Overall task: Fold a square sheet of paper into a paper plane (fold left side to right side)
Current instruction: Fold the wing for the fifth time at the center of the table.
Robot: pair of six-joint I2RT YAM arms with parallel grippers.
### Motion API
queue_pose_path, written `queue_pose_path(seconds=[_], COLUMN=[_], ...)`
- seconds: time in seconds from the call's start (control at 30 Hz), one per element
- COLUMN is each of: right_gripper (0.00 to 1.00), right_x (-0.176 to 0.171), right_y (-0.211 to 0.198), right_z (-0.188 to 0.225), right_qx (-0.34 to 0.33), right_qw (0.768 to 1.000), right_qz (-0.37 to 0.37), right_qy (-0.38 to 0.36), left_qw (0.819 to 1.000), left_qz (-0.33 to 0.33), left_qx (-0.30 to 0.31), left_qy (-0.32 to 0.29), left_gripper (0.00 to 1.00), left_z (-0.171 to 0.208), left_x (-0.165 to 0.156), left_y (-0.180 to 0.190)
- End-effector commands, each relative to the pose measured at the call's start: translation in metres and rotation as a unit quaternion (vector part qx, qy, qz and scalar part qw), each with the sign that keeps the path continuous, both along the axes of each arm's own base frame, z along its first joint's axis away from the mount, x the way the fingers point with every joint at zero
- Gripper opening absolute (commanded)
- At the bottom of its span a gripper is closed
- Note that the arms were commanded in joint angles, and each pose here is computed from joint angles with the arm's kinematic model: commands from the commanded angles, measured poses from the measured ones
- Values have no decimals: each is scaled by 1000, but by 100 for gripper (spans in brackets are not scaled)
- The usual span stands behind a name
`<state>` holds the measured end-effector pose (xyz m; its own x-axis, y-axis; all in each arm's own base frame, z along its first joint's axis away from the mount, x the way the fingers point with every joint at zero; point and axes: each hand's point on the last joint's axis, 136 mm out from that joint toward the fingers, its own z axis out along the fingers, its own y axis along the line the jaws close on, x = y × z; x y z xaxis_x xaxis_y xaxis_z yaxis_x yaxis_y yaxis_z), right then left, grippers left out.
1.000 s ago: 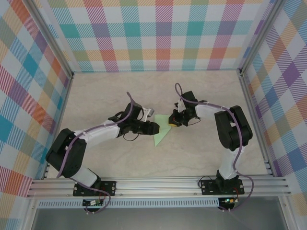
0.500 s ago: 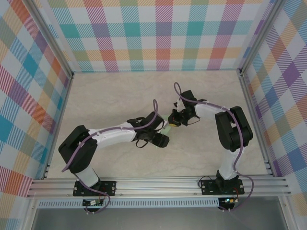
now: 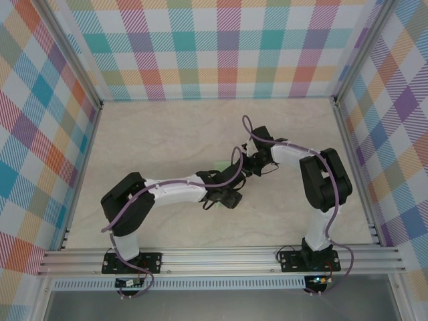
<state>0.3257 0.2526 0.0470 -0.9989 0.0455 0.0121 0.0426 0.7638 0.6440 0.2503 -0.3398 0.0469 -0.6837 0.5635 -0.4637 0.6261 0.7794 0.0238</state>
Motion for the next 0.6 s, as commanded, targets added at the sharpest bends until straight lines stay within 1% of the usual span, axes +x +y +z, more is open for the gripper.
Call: queue_pose_path(seconds=[0.0,0.17,0.57], right_gripper=[0,0,0], right_x=[0,-1,-2], right_y=[6,7,7], right_z=[9,8,6], right_qx=[5,4,-8], right_qw=[1000,1000,1000], right_qz=[7,9,14], right_qy=[0,3,6], left_qw=[999,998,998], left_qz=[9,19,21], left_qx=[39,59,63], left_qy=[-25,-33,-17], left_gripper=[61,56,37], left_z=[-2,-7,-22], left_x=[8,11,3], left_y=[9,17,22])
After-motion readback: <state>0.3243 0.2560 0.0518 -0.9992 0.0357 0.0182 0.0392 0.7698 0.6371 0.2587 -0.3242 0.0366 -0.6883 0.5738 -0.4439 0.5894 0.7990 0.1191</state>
